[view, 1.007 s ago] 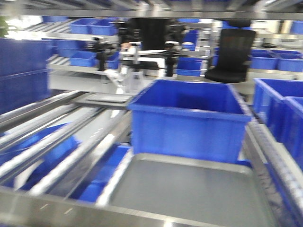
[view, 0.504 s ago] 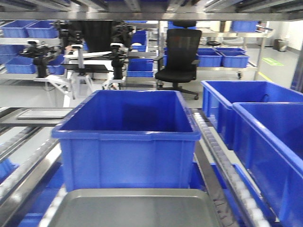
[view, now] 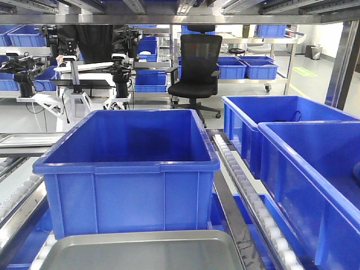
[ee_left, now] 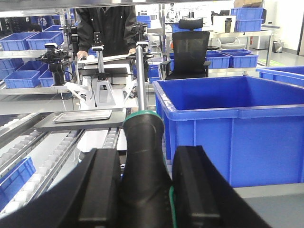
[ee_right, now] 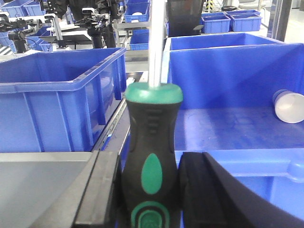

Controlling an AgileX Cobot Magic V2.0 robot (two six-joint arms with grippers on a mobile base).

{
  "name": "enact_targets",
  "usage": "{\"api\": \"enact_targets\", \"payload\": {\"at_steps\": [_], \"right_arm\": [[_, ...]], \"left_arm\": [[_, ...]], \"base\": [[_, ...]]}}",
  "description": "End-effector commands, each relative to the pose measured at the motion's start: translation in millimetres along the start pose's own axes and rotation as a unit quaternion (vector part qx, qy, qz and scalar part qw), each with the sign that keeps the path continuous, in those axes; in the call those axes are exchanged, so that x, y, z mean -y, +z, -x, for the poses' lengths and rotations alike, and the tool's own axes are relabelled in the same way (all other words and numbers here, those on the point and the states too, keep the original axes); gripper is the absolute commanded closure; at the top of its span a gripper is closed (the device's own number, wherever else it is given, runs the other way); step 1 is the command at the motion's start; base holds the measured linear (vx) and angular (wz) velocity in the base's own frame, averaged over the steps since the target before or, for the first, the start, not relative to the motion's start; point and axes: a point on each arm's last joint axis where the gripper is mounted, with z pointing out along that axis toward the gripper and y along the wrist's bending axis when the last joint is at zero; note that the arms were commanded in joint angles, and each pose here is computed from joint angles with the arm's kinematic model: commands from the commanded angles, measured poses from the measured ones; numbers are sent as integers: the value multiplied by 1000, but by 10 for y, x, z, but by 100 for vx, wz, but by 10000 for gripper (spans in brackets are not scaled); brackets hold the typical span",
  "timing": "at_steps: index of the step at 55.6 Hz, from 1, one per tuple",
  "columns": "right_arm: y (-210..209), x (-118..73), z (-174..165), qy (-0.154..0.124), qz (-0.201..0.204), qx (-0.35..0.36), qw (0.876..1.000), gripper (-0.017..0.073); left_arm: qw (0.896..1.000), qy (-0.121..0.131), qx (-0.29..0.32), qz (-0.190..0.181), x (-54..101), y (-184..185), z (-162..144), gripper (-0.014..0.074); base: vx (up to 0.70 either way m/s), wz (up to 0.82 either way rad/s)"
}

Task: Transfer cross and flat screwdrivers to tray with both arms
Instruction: 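Approach the grey metal tray beside the blue bin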

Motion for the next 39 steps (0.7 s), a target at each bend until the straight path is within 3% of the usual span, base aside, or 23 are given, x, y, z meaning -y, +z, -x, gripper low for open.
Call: {"api": "enact_targets", "payload": {"at_steps": [1,39], "right_arm": [[-7,-9,168,-6,0,54,999,567],[-12,-18,230,-7,5,87,996,567]], "left_arm": [[998,-2,61,-5,7,-22,177,591],[998,-2,63,-5,7,-23,181,591]], "base": [[0,0],[0,0]]}}
